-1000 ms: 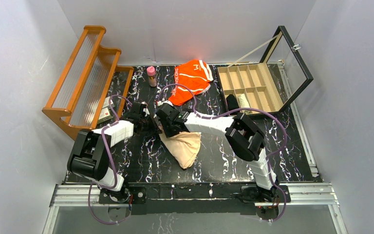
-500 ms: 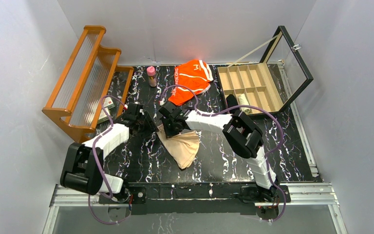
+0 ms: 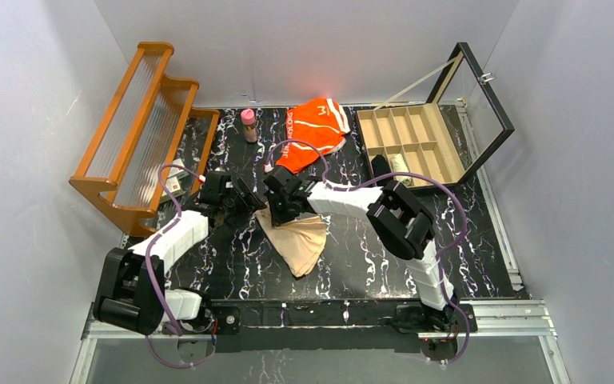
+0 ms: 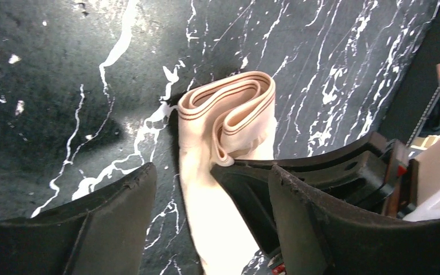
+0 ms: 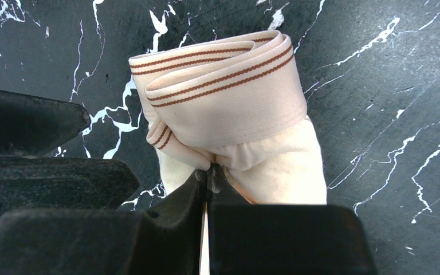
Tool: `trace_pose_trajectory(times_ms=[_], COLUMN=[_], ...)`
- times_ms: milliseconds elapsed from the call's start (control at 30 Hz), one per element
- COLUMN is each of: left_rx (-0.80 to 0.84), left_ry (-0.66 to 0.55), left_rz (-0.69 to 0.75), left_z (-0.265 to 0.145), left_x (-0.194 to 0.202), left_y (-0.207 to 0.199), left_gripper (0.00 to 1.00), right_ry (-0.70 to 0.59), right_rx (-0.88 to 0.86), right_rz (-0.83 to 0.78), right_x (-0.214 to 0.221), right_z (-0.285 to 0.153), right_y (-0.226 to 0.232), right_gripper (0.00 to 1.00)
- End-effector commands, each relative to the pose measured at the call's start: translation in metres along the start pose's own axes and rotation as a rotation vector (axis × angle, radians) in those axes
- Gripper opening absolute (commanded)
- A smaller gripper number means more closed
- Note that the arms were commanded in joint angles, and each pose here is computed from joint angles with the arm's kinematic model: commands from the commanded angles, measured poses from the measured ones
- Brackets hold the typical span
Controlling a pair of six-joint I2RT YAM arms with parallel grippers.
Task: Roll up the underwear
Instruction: Fold the underwear at the center of the board.
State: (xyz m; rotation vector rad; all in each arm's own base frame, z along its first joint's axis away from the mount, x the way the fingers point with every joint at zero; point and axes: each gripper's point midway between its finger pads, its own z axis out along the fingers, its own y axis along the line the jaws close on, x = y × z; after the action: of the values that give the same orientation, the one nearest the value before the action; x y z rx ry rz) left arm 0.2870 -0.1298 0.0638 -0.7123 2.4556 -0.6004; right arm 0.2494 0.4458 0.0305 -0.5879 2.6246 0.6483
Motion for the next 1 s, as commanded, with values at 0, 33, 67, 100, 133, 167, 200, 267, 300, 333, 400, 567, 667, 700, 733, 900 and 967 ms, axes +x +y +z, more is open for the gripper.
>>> trace_pose_trajectory(times_ms=[0,33,67,100,133,167,200,267,300,333,400,567,667,700,733,900,967], left_rx=[0.034,0.039,0.044,0.043,0.046,0.053,0.058,0.073,0.079,0.081,0.070,0.018,0.003,0.001,-0.015,-0.065,-0.080], left_ry=[0.005,0.010,0.014,0.013,0.010,0.006,0.003,0.004,0.008,0.014,0.029,0.043,0.041,0.041,0.041,0.052,0.055], left_rz=[-0.077,-0.087,-0.097,-0.104,-0.110,-0.115,-0.117,-0.119,-0.120,-0.122,-0.126,-0.133,-0.134,-0.131,-0.120,-0.066,-0.050], left_z=[0.004,0.006,0.007,0.008,0.009,0.009,0.009,0.009,0.009,0.010,0.012,0.020,0.030,0.032,0.037,0.050,0.050], left_x=[0.000,0.001,0.002,0.002,0.001,0.001,0.000,-0.001,0.000,0.001,0.006,0.013,0.013,0.013,0.013,0.015,0.015], left_y=[-0.007,-0.008,-0.009,-0.009,-0.010,-0.011,-0.012,-0.015,-0.016,-0.016,-0.012,0.003,0.008,0.008,0.012,0.025,0.028], left_gripper=[0.70,0.70,0.70,0.71,0.71,0.71,0.72,0.73,0.73,0.73,0.73,0.73,0.69,0.65,0.58,0.24,0.19], right_ry=[-0.015,-0.019,-0.021,-0.025,-0.027,-0.029,-0.032,-0.034,-0.034,-0.034,-0.035,-0.043,-0.079,-0.082,-0.080,-0.104,-0.131], right_rx=[-0.029,-0.028,-0.028,-0.027,-0.025,-0.024,-0.024,-0.026,-0.029,-0.033,-0.034,-0.034,-0.059,-0.066,-0.077,-0.160,-0.156], right_rz=[0.008,0.009,0.009,0.009,0.010,0.010,0.011,0.013,0.014,0.015,0.015,0.018,0.019,0.018,0.016,-0.041,-0.079], right_x=[-0.004,-0.005,-0.005,-0.006,-0.007,-0.007,-0.007,-0.007,-0.007,-0.007,-0.008,-0.008,-0.015,-0.015,-0.015,-0.025,-0.031], right_z=[-0.011,-0.011,-0.012,-0.012,-0.012,-0.013,-0.013,-0.013,-0.013,-0.012,-0.012,-0.015,-0.022,-0.023,-0.024,-0.047,-0.065], right_y=[0.007,0.006,0.006,0.006,0.005,0.005,0.005,0.005,0.006,0.006,0.007,0.007,0.011,0.013,0.015,0.033,0.033], right_gripper=[0.10,0.10,0.10,0.10,0.10,0.10,0.10,0.10,0.10,0.11,0.10,0.11,0.11,0.11,0.12,0.33,0.45])
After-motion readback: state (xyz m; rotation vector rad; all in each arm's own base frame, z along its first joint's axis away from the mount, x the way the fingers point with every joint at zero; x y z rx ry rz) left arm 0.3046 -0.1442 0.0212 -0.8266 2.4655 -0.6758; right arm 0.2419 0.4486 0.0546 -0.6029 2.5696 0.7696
